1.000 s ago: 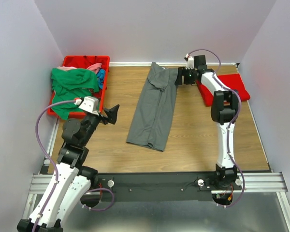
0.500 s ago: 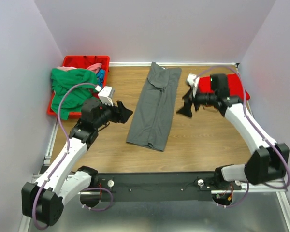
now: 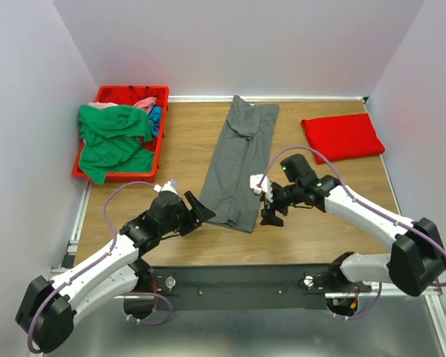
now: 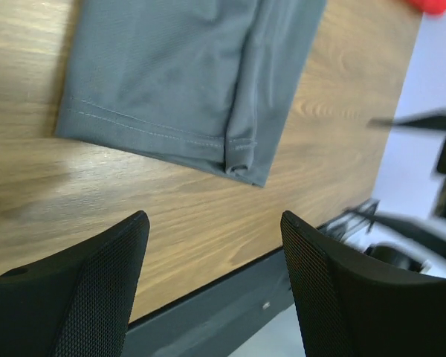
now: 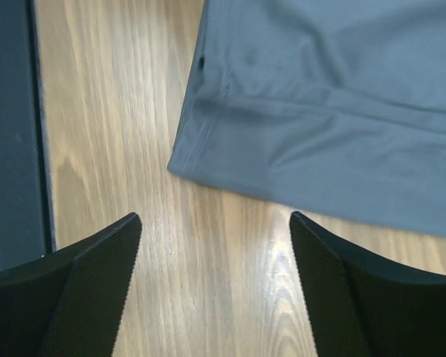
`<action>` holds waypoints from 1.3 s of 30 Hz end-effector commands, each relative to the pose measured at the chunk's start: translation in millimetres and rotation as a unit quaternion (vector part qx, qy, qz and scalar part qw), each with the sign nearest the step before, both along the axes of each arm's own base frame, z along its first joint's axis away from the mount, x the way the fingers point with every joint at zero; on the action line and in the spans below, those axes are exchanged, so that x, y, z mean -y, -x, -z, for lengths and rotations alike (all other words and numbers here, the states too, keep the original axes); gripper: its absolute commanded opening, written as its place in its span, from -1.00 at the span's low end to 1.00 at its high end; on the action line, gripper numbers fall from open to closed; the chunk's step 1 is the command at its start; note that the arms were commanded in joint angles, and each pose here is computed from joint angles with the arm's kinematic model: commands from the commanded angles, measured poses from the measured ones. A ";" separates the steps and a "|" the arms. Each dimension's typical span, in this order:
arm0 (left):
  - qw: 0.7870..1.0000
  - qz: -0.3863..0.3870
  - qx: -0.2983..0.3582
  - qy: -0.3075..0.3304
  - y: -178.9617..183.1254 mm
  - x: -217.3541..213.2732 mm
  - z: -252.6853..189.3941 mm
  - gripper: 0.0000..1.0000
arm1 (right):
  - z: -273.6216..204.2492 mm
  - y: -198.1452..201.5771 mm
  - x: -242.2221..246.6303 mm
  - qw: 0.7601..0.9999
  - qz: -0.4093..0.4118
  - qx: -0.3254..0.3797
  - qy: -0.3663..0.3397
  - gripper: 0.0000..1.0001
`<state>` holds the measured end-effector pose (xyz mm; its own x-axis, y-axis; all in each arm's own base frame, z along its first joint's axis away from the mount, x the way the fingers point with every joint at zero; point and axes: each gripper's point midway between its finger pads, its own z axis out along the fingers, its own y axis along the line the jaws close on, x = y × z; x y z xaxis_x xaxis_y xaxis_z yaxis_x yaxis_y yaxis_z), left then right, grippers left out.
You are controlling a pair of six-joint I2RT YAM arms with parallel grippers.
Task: Fold and stack the t-shirts
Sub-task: Fold the tshirt
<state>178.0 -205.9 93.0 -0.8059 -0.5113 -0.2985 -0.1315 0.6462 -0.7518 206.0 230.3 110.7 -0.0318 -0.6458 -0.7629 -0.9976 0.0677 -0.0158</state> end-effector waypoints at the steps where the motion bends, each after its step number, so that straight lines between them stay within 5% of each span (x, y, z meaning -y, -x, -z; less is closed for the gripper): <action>1: 0.990 -0.127 -0.054 0.018 -19.8 -11.2 5.6 0.59 | 31.8 -7.5 -0.3 0.995 -0.007 0.060 0.080 0.68; 19: 0.955 -0.236 -0.174 -0.039 -21.8 -26.2 72.7 0.38 | 84.2 11.0 -52.1 0.986 -0.041 0.074 0.144 0.54; 28: 0.943 -0.269 -0.183 -0.065 -29.4 -34.3 88.8 0.07 | 84.4 12.6 -58.1 0.988 -0.043 0.063 0.137 0.48; 39: 0.940 -0.271 -0.181 -0.099 -34.9 -43.2 103.1 -0.03 | 93.6 10.6 -64.7 0.988 -0.040 0.059 0.139 0.35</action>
